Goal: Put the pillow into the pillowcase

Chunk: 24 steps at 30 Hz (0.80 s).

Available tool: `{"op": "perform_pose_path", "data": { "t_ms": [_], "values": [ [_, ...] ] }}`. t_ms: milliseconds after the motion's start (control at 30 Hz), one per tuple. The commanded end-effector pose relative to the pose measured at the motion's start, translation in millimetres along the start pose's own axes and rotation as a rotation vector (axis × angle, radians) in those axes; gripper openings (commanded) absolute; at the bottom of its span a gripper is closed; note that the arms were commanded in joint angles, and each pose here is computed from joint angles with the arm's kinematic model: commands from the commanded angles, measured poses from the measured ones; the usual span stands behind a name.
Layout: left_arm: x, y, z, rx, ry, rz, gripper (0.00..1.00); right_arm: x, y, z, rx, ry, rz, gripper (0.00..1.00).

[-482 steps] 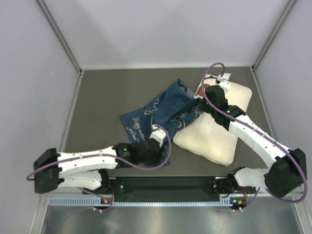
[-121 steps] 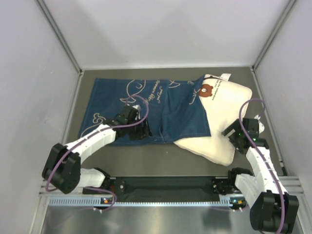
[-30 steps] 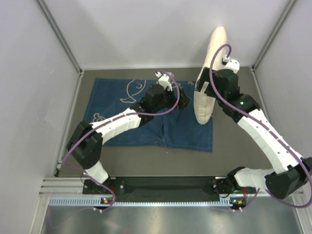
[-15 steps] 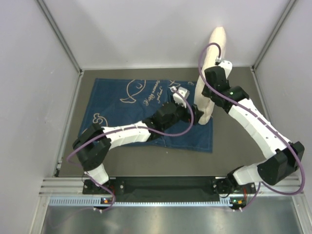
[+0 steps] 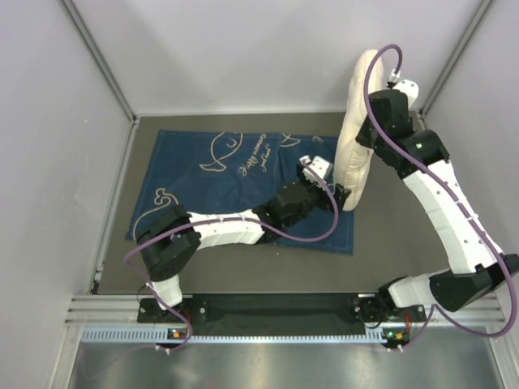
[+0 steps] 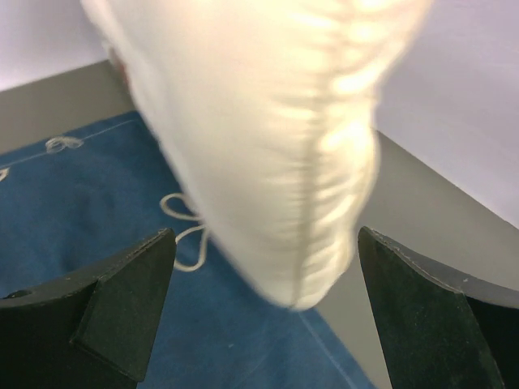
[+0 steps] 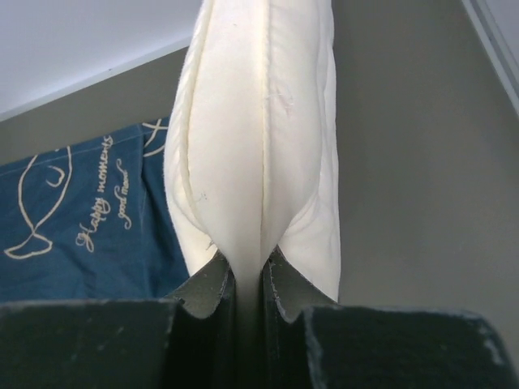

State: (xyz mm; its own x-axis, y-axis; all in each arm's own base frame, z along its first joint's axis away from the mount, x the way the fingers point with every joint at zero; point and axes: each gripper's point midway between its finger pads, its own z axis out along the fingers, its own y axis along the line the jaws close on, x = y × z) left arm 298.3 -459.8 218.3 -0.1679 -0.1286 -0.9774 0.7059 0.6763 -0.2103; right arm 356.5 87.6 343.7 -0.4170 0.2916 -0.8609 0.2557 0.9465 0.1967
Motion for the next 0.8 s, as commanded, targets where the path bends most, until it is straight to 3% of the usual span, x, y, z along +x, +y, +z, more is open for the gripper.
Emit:
{"op": "perform_pose_path", "data": {
  "t_ms": [0,133,200,367,600,700,767],
  "values": [
    [-20.6,-30.1,11.6,0.005,-0.087,0.074,0.99,-52.3,7.8,-27.8,-0.059,-0.14,0.089,0.0],
    [-12.5,-55.4,15.5,0.016,-0.101,0.104,0.99,-56.6,14.5,-29.1,-0.082,-0.133,0.111,0.0],
    [4.7,-42.3,20.9,-0.066,-0.052,0.114,0.99,-59.3,17.0,-30.7,-0.092,-0.135,0.111,0.0],
    [11.3,-18.0,20.0,-0.207,-0.072,0.085,0.99,-62.2,14.3,-34.7,-0.089,-0.146,0.111,0.0],
    [25.3,-9.1,36.0,-0.291,-0.03,0.085,0.99,-62.1,14.7,-37.3,-0.1,-0.144,0.125,0.0],
    [29.2,-10.1,46.3,-0.31,-0.011,0.094,0.9,-61.9,17.1,-37.8,-0.11,-0.14,0.128,0.0],
    [34.9,-7.5,51.6,-0.307,0.0,0.077,0.73,-65.1,17.2,-40.2,-0.114,-0.147,0.126,0.0]
  ]
}}
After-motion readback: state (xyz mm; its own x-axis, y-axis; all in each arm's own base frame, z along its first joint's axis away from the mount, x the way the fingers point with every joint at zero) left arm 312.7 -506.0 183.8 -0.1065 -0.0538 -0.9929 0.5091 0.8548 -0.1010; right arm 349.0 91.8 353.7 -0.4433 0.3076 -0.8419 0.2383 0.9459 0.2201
